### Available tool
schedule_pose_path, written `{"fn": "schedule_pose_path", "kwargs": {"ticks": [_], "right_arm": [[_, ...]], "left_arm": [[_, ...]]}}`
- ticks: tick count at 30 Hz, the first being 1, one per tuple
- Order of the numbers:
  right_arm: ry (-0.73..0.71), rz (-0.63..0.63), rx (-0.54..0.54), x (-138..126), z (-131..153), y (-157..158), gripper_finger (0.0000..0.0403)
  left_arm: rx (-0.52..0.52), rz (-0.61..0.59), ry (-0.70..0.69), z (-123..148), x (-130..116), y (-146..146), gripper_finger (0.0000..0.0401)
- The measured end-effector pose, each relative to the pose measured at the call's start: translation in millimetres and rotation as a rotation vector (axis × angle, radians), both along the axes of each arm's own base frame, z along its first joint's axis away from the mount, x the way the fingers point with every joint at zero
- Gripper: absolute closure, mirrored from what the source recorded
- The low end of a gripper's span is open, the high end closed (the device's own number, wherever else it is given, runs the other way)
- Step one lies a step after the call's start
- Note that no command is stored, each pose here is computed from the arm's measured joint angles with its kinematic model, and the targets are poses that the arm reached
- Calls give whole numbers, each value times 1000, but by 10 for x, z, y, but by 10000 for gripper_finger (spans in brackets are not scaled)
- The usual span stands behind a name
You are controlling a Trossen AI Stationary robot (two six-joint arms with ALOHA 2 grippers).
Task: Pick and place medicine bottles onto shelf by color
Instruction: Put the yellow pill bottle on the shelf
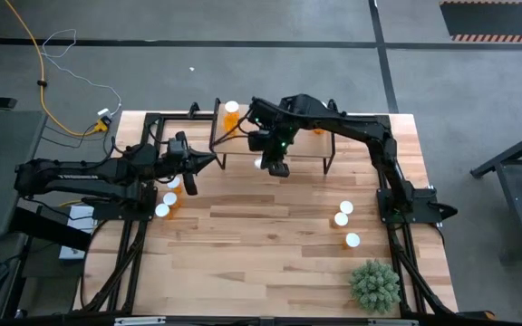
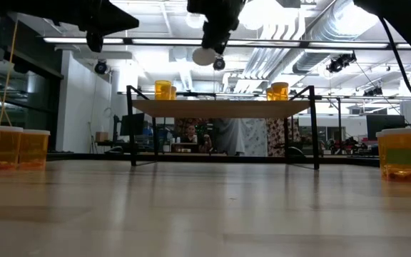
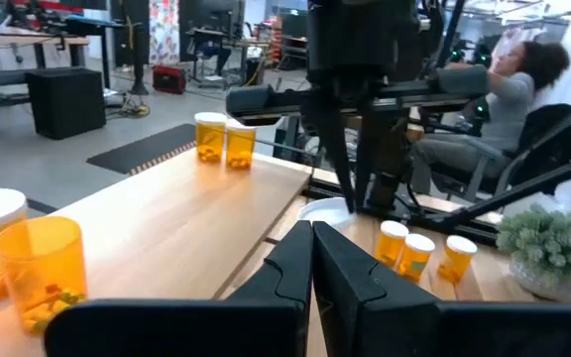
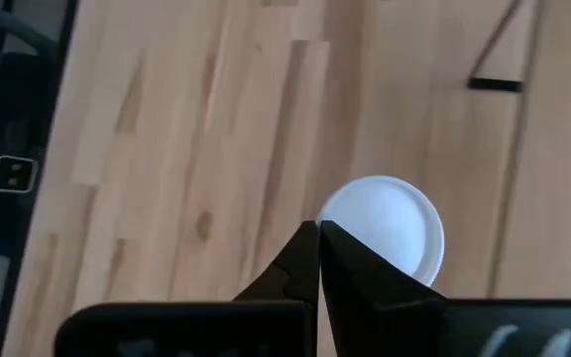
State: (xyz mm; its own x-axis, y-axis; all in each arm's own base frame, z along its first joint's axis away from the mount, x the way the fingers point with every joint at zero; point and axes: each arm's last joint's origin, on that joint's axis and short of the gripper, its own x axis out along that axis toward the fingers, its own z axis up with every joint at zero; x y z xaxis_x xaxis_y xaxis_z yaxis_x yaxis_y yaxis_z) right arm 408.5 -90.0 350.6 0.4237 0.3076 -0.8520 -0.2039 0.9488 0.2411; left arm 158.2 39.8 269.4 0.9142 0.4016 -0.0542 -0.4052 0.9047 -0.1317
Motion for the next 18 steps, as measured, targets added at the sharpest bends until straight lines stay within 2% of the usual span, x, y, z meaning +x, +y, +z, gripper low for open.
{"fn": "schedule_pose_path", "kwargs": {"ticks": [11,18], "right_arm": [[78,47,33,13,-48,396,403],[104,16,61,-231,-249,579,403]], "left_arm": [[23,-20,15,-4,8,-37,400],[21,-18,20,-10,8,-37,400]]}}
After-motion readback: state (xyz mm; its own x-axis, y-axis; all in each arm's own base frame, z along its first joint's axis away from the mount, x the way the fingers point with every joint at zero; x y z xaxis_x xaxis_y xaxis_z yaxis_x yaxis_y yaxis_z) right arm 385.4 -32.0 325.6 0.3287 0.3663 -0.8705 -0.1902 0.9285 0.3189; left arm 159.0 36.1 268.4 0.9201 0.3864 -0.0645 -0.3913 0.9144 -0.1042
